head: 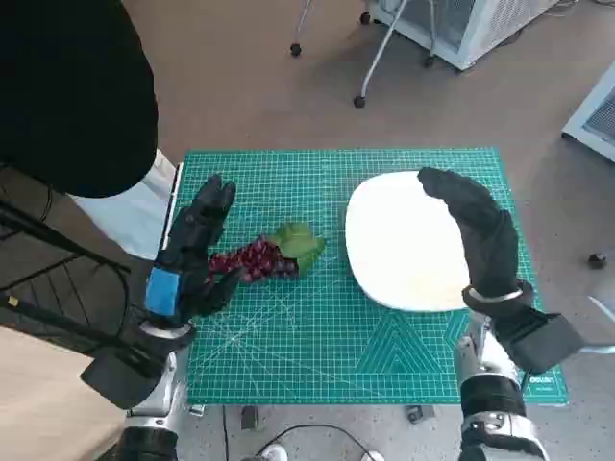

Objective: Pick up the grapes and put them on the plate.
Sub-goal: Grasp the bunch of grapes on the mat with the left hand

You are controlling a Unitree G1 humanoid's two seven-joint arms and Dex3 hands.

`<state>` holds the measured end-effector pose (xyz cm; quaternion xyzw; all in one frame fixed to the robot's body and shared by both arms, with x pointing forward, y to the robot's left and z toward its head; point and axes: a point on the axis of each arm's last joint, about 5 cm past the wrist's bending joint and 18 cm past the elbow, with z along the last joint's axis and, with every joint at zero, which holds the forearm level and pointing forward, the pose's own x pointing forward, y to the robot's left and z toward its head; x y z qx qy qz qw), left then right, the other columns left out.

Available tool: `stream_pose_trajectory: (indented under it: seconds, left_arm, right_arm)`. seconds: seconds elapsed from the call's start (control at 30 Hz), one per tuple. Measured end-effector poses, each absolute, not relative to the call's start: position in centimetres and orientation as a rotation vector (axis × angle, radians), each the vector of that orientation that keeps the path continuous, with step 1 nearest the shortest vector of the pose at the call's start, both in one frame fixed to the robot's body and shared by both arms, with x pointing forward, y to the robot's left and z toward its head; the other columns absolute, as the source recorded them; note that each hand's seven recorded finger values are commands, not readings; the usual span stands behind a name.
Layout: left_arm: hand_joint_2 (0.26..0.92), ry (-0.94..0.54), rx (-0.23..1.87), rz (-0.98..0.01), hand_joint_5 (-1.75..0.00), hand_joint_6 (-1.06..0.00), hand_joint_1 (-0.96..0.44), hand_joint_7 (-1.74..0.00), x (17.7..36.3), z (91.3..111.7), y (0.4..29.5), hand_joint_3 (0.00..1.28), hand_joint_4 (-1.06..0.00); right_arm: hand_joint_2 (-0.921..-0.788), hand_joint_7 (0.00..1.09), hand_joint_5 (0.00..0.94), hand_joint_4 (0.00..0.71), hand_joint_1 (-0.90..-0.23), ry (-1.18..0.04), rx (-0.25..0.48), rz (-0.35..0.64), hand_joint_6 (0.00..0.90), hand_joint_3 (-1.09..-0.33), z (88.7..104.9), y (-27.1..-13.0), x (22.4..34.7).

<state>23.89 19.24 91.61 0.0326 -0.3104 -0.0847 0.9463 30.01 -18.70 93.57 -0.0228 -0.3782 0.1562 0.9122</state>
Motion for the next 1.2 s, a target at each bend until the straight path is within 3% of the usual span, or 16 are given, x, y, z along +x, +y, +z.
stream_pose_trajectory:
  seconds: [1.2]
  left_arm:
    - [0.921, -0.617, 0.039, -0.187, 0.0, -0.25, -0.67, -0.08, 24.0, 91.59, 19.39, 0.29, -0.27]
  right_arm:
    - [-0.921, 0.31, 0.005, 0.221, -0.598, -0.78, -0.038, 0.32, 0.033, -0.693, 93.6, -18.66, 30.05]
